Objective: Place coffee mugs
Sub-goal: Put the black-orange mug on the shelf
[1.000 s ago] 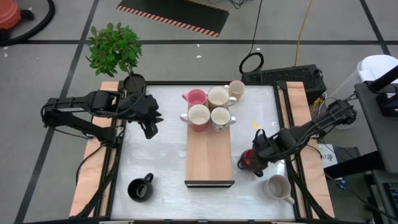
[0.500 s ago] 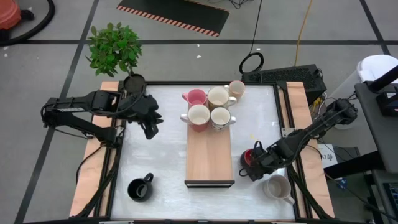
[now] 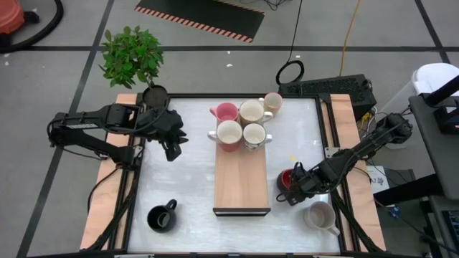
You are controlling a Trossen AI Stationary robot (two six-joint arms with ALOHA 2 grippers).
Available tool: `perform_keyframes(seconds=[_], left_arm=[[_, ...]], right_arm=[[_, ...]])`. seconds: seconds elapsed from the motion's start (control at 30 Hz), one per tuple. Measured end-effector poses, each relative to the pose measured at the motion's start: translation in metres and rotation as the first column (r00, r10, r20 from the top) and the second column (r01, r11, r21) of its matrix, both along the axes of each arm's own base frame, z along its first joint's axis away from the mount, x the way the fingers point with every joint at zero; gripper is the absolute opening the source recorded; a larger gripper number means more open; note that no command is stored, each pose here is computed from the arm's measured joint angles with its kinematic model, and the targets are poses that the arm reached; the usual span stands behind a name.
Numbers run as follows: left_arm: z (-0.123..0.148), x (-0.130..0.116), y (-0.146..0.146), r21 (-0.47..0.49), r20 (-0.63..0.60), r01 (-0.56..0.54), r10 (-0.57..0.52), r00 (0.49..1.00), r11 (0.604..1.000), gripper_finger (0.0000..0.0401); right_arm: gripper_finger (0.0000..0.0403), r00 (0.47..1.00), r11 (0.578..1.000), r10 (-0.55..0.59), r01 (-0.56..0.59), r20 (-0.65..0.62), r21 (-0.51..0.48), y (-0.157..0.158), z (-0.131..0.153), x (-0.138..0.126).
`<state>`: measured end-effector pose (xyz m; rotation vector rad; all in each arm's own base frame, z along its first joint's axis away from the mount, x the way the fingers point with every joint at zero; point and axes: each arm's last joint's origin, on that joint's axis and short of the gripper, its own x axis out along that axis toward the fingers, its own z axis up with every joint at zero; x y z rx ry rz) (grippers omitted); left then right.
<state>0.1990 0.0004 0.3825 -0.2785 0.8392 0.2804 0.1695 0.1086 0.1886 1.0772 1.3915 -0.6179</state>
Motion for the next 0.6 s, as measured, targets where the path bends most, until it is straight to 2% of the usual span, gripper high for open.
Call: perform_keyframes(seconds=[0.1,0.23,0.3,0.43,0.6], left_arm=[[0.000,0.000,-0.001,-0.020,0.001,0.001,-0.001,1.000,1.000,0.0108],[0.000,0.000,-0.001,-0.024,0.003,-0.005,0.005,1.000,1.000,0.0108],[0.000,0.000,0.000,-0.025,0.003,-0.008,0.008,1.000,1.000,0.0108],[0.000,0.000,0.000,-0.041,0.007,-0.036,0.037,0.999,0.998,0.0108],[0.000,0.000,0.000,-0.056,0.011,-0.069,0.069,0.998,0.996,0.0108]], right_arm=[[0.0048,1.000,1.000,0.003,-0.003,0.016,-0.016,-0.001,0.001,0.000],[0.0047,1.000,1.000,0.001,0.000,0.020,-0.024,0.000,0.005,0.002],[0.0047,1.000,0.998,-0.009,0.011,0.028,-0.063,0.000,0.011,0.004],[0.0047,0.997,0.992,0.008,0.001,0.074,-0.123,-0.001,0.042,0.011],[0.0047,0.997,0.981,0.078,-0.072,0.023,-0.181,-0.009,0.083,0.009]])
